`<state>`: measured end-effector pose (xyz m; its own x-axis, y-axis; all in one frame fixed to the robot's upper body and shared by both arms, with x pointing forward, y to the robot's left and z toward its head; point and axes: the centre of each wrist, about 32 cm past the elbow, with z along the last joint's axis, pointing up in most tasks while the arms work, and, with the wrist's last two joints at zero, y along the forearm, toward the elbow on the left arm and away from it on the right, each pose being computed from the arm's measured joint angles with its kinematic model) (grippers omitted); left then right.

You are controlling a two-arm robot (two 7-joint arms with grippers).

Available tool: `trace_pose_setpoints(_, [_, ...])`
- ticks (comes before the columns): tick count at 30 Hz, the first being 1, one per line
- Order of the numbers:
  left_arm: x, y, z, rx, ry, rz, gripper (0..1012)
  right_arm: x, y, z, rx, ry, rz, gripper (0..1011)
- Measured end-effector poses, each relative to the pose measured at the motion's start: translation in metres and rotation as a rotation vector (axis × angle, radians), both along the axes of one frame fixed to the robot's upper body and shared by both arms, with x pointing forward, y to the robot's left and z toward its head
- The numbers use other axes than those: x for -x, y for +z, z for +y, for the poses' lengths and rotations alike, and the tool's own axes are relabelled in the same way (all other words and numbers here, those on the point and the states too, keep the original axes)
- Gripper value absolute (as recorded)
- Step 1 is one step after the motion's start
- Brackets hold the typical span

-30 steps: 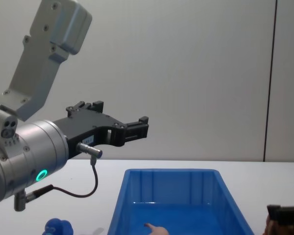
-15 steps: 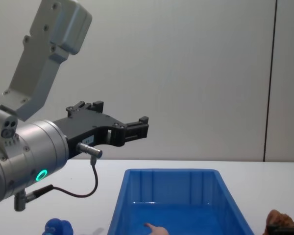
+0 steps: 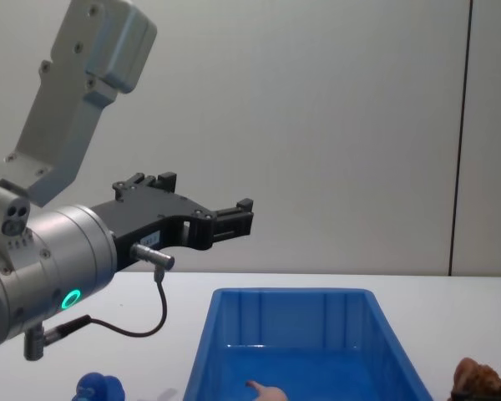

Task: Pick up the two dolls from the table and place them into the box.

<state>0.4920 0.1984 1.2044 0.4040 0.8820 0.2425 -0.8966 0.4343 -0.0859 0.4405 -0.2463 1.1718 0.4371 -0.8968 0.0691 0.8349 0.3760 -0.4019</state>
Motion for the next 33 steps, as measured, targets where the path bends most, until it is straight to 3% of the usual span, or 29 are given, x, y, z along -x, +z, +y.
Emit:
trace_pose_setpoints(11, [0.0,0.0,0.0,0.0,0.0,0.0,1003,-0.004,-0.004,0.005,0.002,-0.026,0.014,446])
trace_pose_setpoints(23, [0.0,0.0,0.0,0.0,0.0,0.0,1003,-0.006,0.001,0.005,-0.032,-0.052,-0.032,425])
trace_pose_setpoints(33, [0.0,0.0,0.0,0.0,0.0,0.0,1003,-0.009,0.028,0.006,-0.12,-0.031,-0.124,425])
